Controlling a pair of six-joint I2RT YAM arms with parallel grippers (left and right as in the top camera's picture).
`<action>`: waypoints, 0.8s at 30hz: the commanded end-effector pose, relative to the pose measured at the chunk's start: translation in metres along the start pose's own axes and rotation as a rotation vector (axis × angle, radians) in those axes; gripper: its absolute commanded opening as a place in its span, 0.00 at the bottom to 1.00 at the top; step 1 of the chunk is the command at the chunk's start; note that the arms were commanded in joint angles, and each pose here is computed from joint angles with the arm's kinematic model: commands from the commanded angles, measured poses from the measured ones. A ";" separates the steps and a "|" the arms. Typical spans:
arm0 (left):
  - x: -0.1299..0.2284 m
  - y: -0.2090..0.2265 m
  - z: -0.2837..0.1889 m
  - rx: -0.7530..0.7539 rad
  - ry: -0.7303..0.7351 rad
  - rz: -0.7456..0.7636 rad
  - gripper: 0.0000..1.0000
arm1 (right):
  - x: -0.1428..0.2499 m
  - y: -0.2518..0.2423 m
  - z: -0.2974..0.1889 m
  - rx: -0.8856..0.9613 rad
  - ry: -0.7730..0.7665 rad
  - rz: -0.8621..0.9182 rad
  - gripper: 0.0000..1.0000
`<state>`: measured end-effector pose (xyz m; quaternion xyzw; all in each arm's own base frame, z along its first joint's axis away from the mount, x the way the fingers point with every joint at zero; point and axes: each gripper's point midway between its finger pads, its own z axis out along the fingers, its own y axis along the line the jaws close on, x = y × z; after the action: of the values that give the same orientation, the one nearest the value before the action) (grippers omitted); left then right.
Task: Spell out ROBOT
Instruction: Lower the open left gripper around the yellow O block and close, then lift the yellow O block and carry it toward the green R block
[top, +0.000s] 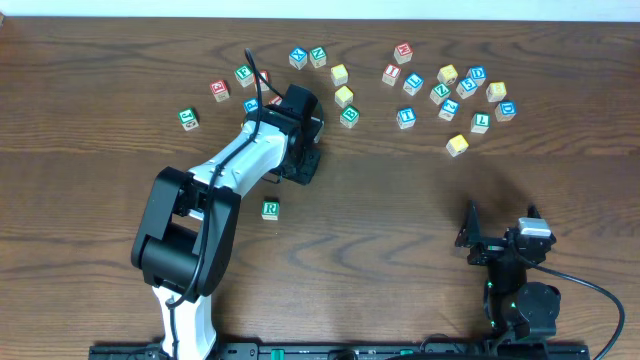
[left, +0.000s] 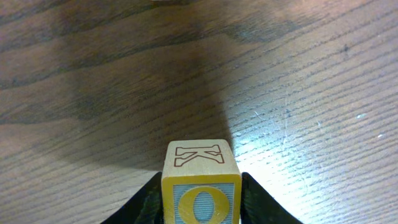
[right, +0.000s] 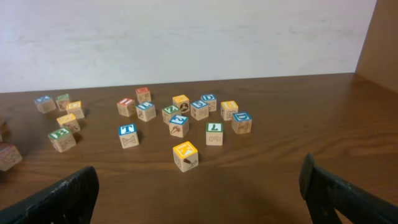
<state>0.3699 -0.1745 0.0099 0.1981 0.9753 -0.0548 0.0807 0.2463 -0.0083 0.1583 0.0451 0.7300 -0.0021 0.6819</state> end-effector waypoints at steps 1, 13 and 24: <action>-0.009 0.000 -0.006 -0.005 -0.024 0.004 0.34 | 0.000 -0.002 0.000 0.007 -0.003 -0.011 0.99; -0.010 0.000 -0.007 -0.005 -0.026 0.004 0.33 | 0.000 -0.002 0.000 0.007 -0.003 -0.011 0.99; -0.023 0.002 -0.044 -0.033 -0.097 0.006 0.33 | 0.000 -0.002 0.000 0.007 -0.002 -0.011 0.99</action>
<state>0.3702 -0.1725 0.0188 0.1980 0.9756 -0.0490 0.0810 0.2463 -0.0083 0.1583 0.0451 0.7300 -0.0021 0.6819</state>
